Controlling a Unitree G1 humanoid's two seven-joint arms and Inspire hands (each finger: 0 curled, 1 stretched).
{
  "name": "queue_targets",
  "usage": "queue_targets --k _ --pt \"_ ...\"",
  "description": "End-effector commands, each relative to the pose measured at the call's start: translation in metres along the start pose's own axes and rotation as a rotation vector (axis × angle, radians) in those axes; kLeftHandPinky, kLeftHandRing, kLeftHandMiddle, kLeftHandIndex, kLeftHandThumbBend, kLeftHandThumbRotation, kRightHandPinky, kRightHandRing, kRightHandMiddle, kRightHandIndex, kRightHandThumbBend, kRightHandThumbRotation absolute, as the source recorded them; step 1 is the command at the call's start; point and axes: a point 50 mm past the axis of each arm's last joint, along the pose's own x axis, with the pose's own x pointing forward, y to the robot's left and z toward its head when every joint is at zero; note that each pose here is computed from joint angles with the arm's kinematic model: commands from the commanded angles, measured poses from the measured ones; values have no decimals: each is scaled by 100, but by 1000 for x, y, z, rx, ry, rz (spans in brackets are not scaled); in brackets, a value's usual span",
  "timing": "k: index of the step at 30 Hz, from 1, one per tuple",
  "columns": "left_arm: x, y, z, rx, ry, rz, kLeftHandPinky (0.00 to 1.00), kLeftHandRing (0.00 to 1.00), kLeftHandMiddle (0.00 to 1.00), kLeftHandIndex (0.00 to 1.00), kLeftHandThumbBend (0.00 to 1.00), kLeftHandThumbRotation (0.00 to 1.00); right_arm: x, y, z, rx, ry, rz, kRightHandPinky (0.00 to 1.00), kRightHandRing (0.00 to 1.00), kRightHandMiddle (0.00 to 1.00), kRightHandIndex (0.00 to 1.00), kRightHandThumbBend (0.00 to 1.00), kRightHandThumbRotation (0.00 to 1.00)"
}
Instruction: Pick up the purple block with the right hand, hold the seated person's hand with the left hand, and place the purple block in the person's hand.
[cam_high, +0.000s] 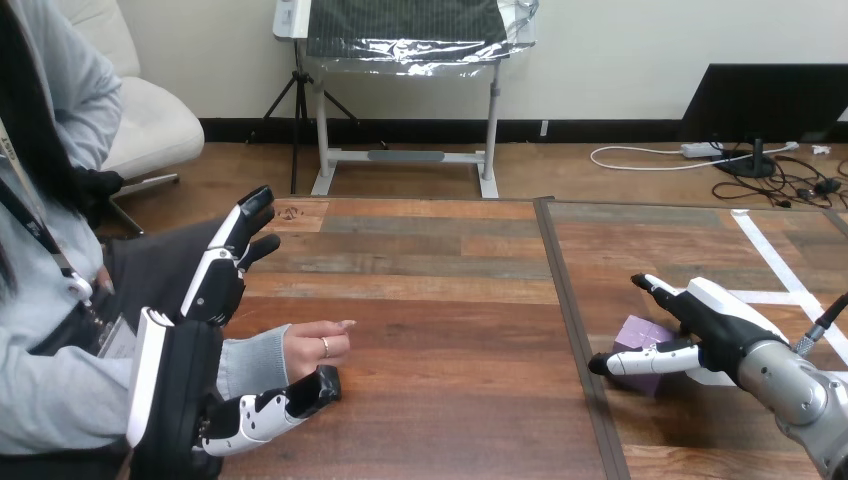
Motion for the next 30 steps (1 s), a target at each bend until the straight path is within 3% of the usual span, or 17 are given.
queue_targets --k 1,10,17,18,24,28,30 --pt "16 2 7 12 -87 -15 85 92 93 91 100 68 0 -13 4 -16 -21 -55 92 99 100 100 100 51" --pt "17 2 8 -1 -84 -17 86 92 93 91 100 67 0 -8 1 -17 -1 -56 89 97 99 99 100 45" --pt "16 3 10 7 -84 -16 85 92 93 91 100 68 0 -5 0 -12 11 -63 82 90 92 96 100 38" --pt "16 3 10 7 -84 -16 85 92 93 91 100 68 0 -4 0 -12 11 -64 73 80 83 95 100 36" --pt "16 3 11 0 -81 -12 85 91 92 91 100 67 0 -1 -2 -9 25 -81 41 41 46 90 100 24" --pt "16 3 12 -7 -77 -12 84 91 93 91 100 67 0 0 -2 0 30 -98 34 36 43 86 100 17" --pt "16 3 12 -8 -77 -12 84 92 93 91 100 67 0 1 -2 3 29 -103 36 42 49 84 98 12"
